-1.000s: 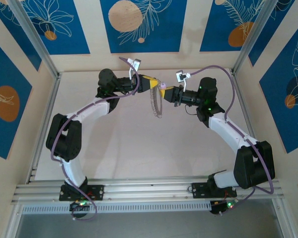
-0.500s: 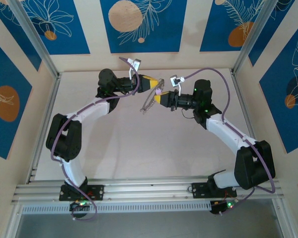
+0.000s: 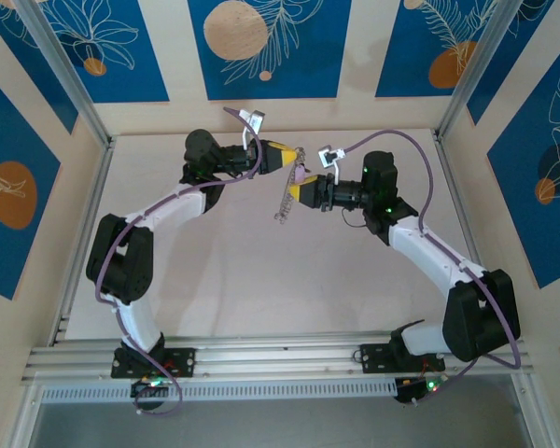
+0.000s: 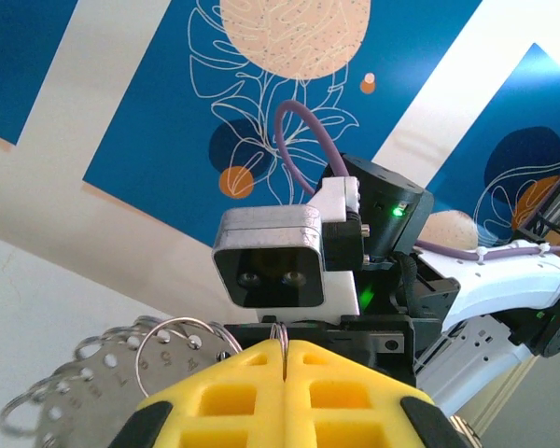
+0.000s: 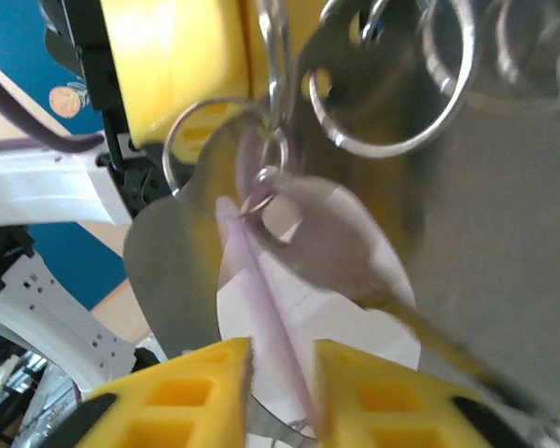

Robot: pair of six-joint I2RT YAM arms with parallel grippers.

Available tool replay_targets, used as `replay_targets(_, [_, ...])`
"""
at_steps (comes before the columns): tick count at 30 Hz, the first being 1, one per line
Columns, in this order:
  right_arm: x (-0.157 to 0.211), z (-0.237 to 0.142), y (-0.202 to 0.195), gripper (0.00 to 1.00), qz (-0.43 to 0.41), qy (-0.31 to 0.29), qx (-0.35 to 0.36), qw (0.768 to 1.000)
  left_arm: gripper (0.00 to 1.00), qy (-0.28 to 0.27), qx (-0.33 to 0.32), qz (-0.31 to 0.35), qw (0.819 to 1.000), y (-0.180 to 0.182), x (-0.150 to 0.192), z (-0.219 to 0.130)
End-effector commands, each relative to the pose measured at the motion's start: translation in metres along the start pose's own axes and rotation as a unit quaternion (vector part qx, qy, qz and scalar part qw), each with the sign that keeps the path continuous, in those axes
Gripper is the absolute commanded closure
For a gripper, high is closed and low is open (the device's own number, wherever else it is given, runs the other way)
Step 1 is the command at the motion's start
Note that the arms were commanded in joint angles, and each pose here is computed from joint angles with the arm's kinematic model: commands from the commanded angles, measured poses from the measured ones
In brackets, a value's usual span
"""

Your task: Put the keys on the keyring

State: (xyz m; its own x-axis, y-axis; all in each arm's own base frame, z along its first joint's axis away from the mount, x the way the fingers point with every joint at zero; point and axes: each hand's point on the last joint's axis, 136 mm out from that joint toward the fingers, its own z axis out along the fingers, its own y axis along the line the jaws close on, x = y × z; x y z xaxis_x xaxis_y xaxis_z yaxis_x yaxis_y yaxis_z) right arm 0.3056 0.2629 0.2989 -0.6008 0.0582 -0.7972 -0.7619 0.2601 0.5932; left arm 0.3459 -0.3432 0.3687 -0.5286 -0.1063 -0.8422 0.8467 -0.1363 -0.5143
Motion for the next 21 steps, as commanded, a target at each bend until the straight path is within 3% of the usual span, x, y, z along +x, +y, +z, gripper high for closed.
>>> replay_targets(1, [0.009, -0.013, 0.003, 0.66, 0.001, 0.004, 0.017, 1.0, 1.0, -0.019, 0.019, 0.058, 0.998, -0.028, -0.022, 0.002])
replay_targets(6, [0.012, -0.032, 0.0, 0.65, 0.008, -0.012, 0.039, 0.999, 1.0, -0.019, 0.019, 0.06, 0.998, -0.031, -0.022, 0.0])
replay_targets(13, [-0.022, -0.049, 0.008, 0.64, -0.007, -0.074, 0.053, 0.996, 1.0, -0.019, 0.019, 0.059, 0.998, -0.031, -0.02, 0.0])
replay_targets(21, [-0.054, -0.043, 0.022, 0.51, -0.043, -0.092, 0.024, 0.995, 1.0, -0.017, 0.022, 0.058, 0.998, -0.035, -0.019, -0.001])
